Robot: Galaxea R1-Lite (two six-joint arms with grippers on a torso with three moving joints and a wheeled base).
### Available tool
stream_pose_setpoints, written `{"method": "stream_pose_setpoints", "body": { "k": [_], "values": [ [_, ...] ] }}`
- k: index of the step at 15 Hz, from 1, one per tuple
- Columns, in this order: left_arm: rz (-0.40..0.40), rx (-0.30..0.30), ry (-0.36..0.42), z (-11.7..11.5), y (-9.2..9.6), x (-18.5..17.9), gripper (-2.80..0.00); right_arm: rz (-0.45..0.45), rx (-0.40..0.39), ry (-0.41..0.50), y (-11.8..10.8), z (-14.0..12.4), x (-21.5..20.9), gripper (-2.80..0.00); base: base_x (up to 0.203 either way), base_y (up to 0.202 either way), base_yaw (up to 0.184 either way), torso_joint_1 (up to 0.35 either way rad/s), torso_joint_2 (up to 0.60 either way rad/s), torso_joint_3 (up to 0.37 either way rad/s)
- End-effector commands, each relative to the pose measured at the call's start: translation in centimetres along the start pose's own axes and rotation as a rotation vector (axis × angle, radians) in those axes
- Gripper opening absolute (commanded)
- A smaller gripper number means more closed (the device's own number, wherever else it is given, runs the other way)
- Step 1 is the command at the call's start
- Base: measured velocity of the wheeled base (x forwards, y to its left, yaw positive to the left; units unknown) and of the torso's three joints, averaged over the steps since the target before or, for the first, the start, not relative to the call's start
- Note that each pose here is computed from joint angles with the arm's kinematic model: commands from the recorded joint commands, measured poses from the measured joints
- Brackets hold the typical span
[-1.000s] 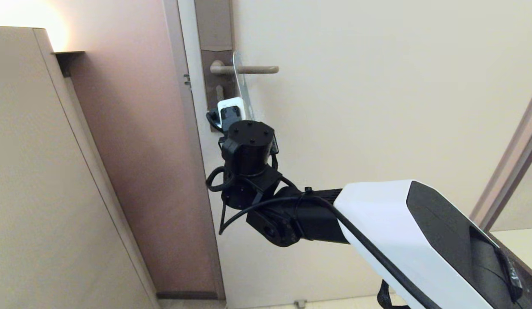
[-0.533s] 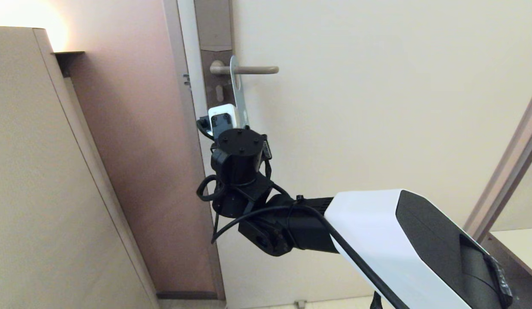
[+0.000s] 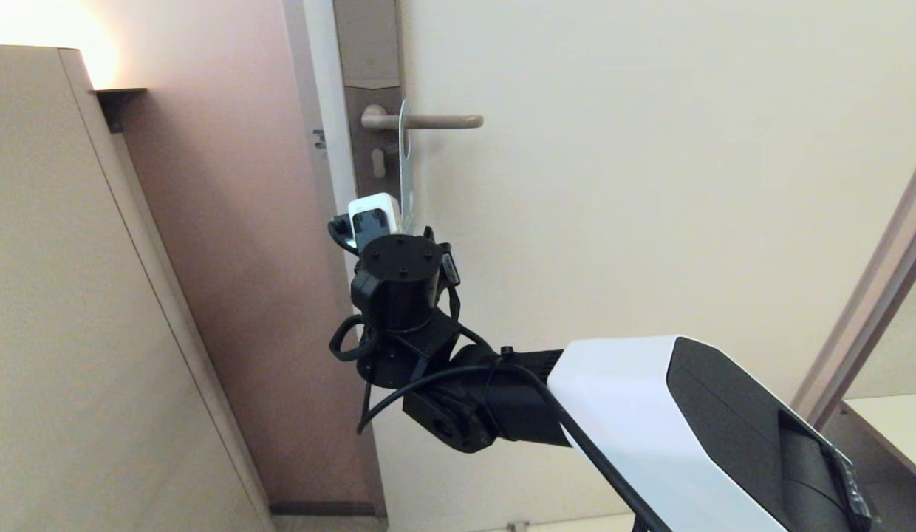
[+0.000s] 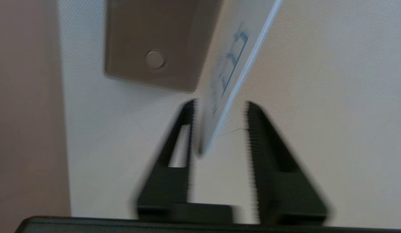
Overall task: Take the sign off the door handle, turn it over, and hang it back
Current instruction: Hang the sign back with the other side facing out
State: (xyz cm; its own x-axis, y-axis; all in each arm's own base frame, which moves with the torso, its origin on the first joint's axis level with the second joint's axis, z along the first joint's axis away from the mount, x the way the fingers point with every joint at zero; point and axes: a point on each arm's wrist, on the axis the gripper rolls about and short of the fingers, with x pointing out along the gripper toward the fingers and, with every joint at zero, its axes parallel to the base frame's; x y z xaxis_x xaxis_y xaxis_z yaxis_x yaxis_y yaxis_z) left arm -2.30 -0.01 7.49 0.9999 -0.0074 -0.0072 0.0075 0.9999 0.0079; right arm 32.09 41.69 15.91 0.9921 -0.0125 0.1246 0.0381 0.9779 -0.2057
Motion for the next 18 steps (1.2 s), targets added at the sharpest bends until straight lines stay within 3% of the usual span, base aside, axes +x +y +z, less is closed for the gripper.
{"method": "stream_pose_setpoints", "body": {
  "k": [1, 9, 18],
  "values": [
    [0.0, 0.0, 0.002, 0.0, 0.0, 0.0, -2.8, -0.005, 0.0, 0.0, 0.1, -0.2, 0.0, 0.0, 0.0, 0.0, 0.0, 0.0, 0.0, 0.0],
    [0.0, 0.0, 0.0, 0.0, 0.0, 0.0, -2.8, -0.01, 0.009, -0.003, -0.1, 0.1, 0.2, 0.0, 0.0, 0.0, 0.0, 0.0, 0.0, 0.0],
    [0.0, 0.0, 0.002, 0.0, 0.0, 0.0, -2.8, -0.023, 0.071, -0.044, -2.8, 4.8, -0.5, 0.0, 0.0, 0.0, 0.0, 0.0, 0.0, 0.0]
  ]
}}
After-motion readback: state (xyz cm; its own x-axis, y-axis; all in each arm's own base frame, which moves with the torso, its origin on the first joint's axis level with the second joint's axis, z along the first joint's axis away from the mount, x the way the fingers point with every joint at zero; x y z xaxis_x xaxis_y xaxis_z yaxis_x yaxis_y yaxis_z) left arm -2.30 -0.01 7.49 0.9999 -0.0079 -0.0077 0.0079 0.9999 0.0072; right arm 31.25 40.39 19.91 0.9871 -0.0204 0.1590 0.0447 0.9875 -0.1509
